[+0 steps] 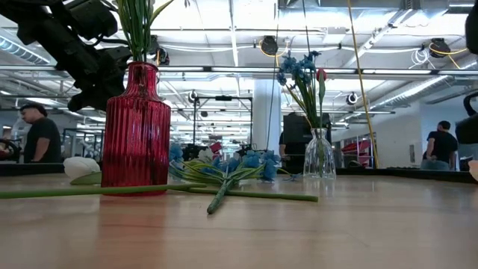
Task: Sort flowers into vase by color
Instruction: Put the light orange flower into the red vase
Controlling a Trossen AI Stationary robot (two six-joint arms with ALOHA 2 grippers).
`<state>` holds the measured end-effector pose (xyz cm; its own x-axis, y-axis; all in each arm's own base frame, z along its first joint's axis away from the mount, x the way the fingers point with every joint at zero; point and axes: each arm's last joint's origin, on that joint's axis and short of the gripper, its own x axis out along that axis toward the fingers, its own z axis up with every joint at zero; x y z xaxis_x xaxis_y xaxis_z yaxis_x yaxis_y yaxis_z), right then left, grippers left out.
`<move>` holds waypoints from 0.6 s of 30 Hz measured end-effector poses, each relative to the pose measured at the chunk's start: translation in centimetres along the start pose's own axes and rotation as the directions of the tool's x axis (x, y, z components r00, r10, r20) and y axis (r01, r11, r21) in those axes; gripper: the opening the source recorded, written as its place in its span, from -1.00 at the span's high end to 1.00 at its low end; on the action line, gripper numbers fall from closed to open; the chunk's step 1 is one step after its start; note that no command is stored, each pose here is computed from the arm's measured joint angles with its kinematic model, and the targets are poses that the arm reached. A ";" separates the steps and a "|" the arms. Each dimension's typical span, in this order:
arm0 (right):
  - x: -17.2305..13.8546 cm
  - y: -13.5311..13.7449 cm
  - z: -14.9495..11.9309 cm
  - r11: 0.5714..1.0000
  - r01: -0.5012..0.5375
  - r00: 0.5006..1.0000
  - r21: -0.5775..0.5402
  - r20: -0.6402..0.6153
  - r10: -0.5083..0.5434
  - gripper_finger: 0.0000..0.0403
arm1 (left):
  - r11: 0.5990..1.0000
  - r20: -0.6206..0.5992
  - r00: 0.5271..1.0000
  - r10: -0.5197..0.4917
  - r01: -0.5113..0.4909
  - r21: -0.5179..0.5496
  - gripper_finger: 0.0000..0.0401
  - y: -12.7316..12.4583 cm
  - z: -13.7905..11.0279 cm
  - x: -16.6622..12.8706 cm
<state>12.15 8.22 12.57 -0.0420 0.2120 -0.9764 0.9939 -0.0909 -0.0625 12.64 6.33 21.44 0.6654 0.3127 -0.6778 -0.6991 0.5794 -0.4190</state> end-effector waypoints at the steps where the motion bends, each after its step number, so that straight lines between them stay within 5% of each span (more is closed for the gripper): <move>1: 0.0 0.1 0.0 1.000 -0.017 1.000 -0.013 0.002 0.017 0.71 | 1.000 -0.001 1.000 0.000 0.000 0.000 0.40 0.0 0.0 0.0; 5: 0.0 0.3 -0.1 0.997 -0.055 0.998 -0.060 0.012 0.056 0.95 | 0.999 0.000 1.000 0.000 0.000 0.036 0.40 0.0 0.0 0.0; 12: -0.8 1.5 -0.9 0.970 -0.154 0.987 -0.188 0.025 0.162 0.99 | 0.999 0.002 1.000 -0.001 0.001 0.053 0.40 0.0 0.0 0.0; 15: -2.4 3.6 -1.8 0.860 -0.389 0.881 -0.330 0.140 0.452 0.99 | 0.999 0.006 1.000 -0.004 0.003 0.053 0.40 0.0 0.1 0.0; 18: -3.7 5.5 -2.6 0.636 -0.516 0.630 -0.575 0.249 0.736 1.00 | 0.998 0.008 1.000 -0.006 0.005 0.065 0.40 -0.1 0.1 0.0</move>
<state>18.07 9.45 16.40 0.6793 -0.1751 -0.7127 0.7121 0.3919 0.5825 12.69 6.36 21.51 0.6715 0.3158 -0.6703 -0.6773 0.6286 -0.3823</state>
